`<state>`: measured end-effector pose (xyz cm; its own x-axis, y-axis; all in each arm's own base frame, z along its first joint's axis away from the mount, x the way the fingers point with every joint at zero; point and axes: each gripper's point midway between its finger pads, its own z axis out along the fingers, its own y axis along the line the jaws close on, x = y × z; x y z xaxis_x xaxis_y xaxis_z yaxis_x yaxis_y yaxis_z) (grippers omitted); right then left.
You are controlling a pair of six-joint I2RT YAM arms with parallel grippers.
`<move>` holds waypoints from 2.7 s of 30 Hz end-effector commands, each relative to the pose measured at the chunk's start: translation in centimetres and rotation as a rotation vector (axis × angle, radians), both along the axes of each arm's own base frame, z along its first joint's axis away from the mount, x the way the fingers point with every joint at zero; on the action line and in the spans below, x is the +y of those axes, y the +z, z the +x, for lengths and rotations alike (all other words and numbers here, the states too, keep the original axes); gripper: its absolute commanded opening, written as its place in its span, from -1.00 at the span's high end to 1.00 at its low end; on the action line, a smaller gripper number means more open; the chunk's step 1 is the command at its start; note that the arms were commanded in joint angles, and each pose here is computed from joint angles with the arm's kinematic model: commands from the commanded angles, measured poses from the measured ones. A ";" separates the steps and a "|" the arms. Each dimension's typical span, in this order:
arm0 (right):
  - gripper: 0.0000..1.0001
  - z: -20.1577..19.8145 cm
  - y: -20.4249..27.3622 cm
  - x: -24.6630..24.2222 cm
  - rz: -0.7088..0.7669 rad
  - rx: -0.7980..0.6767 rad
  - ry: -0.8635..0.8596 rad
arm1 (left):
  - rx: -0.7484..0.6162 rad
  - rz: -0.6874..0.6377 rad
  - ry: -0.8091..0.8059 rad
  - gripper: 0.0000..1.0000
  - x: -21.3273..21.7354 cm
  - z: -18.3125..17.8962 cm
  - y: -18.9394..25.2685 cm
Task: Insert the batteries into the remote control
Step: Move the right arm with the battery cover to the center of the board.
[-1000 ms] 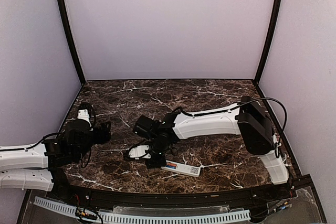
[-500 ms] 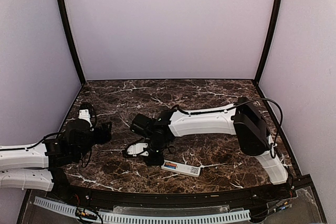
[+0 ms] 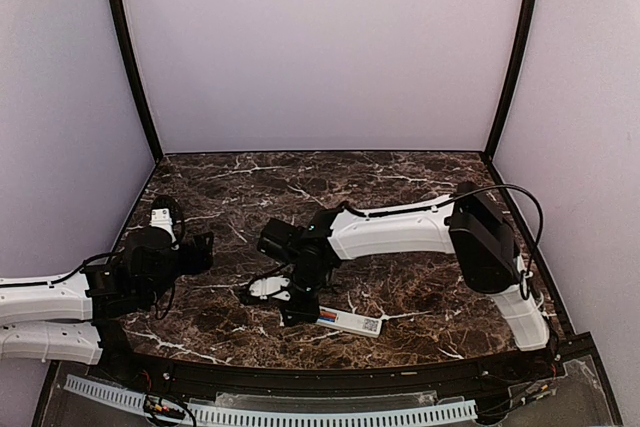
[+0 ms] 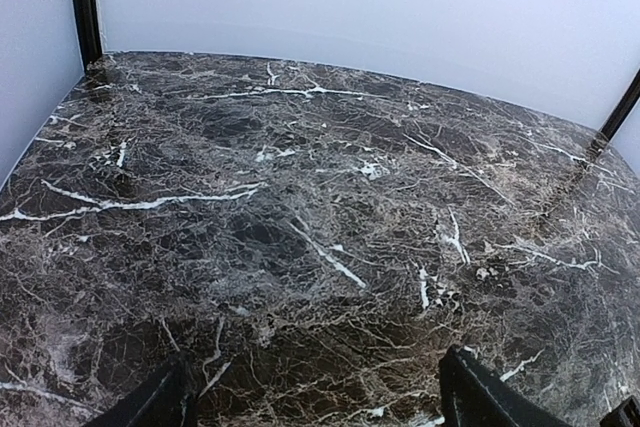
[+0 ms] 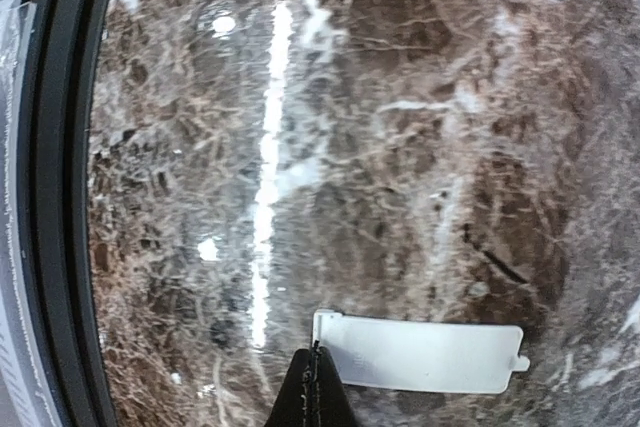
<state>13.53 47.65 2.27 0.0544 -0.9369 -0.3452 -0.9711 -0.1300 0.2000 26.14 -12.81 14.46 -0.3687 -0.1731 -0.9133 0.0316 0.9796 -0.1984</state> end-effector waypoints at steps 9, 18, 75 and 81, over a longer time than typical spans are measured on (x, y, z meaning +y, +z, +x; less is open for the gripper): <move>1.00 -7.1 -0.3 -3.7 -0.124 0.155 0.052 | 0.010 0.017 -0.016 -0.65 0.1 -0.1 -0.5; 1.00 -9.3 -0.1 -6.5 -0.196 0.175 0.034 | 0.005 0.018 -0.017 -0.65 0.1 -0.1 -0.3; 0.25 -10.4 -2.6 -6.0 -0.402 0.044 -0.782 | 0.004 -0.015 -0.108 -0.64 -1.6 -0.4 -0.2; 0.21 -10.9 -2.8 -6.7 -0.433 -0.025 -0.731 | 0.007 -0.014 -0.108 -0.64 -1.6 -0.4 -0.3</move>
<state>4.01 42.78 2.07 -0.6634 -0.7471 -0.0404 -0.7440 0.6530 0.1414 25.89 -14.72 14.90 -0.3851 -0.1620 -0.9085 0.1355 0.9639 -0.2294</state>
